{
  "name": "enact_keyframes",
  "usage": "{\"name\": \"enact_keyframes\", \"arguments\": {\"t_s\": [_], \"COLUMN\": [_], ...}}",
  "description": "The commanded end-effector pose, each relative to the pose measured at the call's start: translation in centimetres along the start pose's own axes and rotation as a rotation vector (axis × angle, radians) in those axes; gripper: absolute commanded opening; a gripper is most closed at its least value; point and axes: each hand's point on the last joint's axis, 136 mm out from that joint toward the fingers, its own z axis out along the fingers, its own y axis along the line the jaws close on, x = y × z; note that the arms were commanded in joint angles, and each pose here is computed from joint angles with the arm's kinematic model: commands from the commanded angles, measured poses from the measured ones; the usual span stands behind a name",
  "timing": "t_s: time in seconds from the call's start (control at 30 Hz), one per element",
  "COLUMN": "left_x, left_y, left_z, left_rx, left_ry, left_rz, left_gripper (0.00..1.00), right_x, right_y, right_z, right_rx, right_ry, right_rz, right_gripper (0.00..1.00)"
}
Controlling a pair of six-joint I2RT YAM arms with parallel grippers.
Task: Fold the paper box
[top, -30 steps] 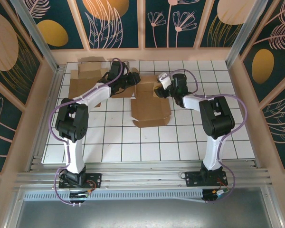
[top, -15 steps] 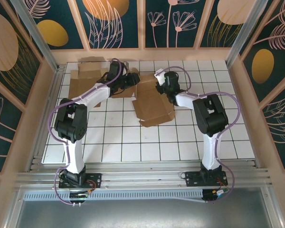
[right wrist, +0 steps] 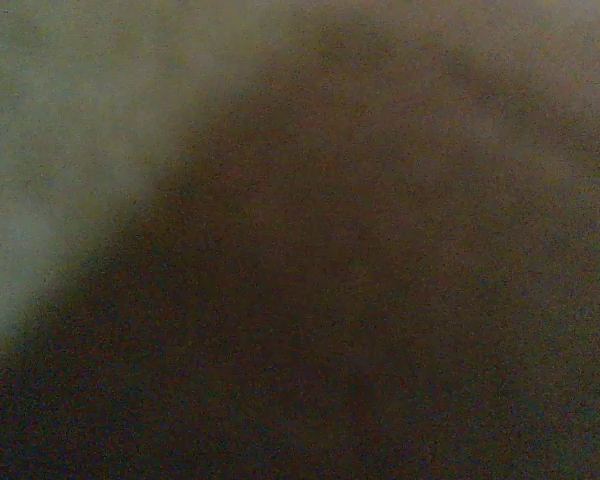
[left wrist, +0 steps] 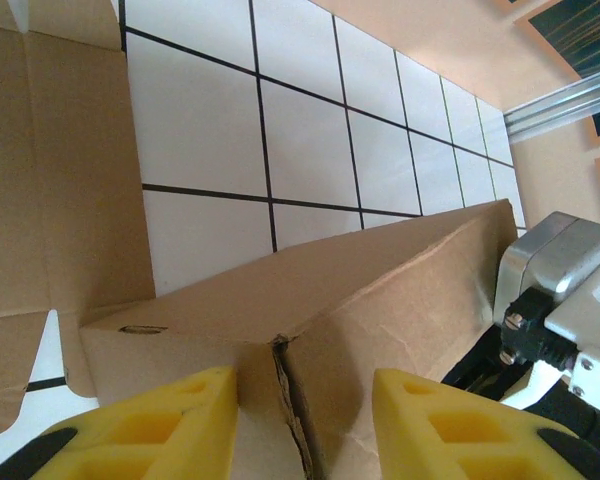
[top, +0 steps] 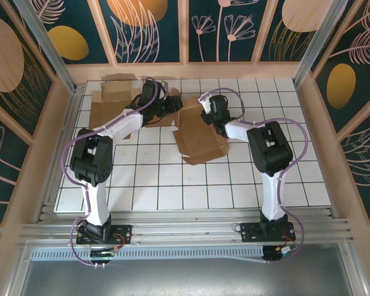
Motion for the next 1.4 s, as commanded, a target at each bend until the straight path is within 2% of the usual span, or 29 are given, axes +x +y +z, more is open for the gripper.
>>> {"name": "enact_keyframes", "arguments": {"t_s": [0.0, 0.2, 0.37, 0.57, 0.7, 0.77, 0.87, 0.93, 1.03, 1.1, 1.2, 1.3, 1.37], "left_x": [0.3, 0.4, -0.3, -4.2, -6.1, -5.7, -4.1, -2.9, -1.3, -0.9, -0.6, -0.4, -0.2], "left_y": [-1.9, -1.8, -3.2, -6.6, -8.1, -8.1, -8.4, -8.6, -7.7, -7.6, -7.4, -6.9, -6.5], "left_z": [-0.8, -0.8, -2.0, -8.9, -15.7, -18.1, -21.0, -22.9, -24.1, -24.5, -24.9, -25.0, -24.9], "left_rx": [0.056, 0.056, 0.087, 0.087, 0.049, 0.046, 0.110, 0.171, 0.196, 0.196, 0.186, 0.168, 0.159], "left_ry": [0.015, 0.019, 0.002, -0.205, -0.393, -0.451, -0.521, -0.581, -0.615, -0.619, -0.628, -0.635, -0.634], "left_rz": [0.003, -0.003, 0.004, 0.126, 0.254, 0.306, 0.383, 0.416, 0.434, 0.451, 0.473, 0.478, 0.477], "left_gripper": [0.40, 0.40, 0.46, 0.57, 0.61, 0.61, 0.63, 0.64, 0.67, 0.67, 0.68, 0.68, 0.68], "right_x": [2.4, 1.4, 0.6, -1.1, -3.3, -4.0, -4.0, -2.7, -1.3, -0.8, 0.5, 3.5, 4.8], "right_y": [1.4, 0.9, 0.2, -1.4, -4.1, -5.4, -5.5, -5.2, -4.8, -4.1, 0.1, 4.8, 7.2], "right_z": [1.0, 0.7, -0.5, -4.4, -8.8, -11.0, -14.9, -17.1, -19.5, -20.2, -19.8, -18.4, -17.6], "right_rx": [-0.046, -0.064, -0.053, -0.111, -0.095, -0.060, -0.045, -0.023, -0.018, -0.016, -0.092, -0.182, -0.220], "right_ry": [0.096, 0.072, 0.045, -0.008, -0.031, -0.033, -0.004, 0.088, 0.249, 0.309, 0.275, 0.231, 0.208], "right_rz": [-0.027, 0.006, 0.000, -0.014, -0.090, -0.188, -0.510, -0.810, -1.160, -1.348, -1.546, -1.642, -1.655], "right_gripper": [0.26, 0.02, 0.01, 0.00, 0.00, 0.00, 0.00, 0.00, 0.00, 0.00, 0.00, 0.00, 0.10]}}
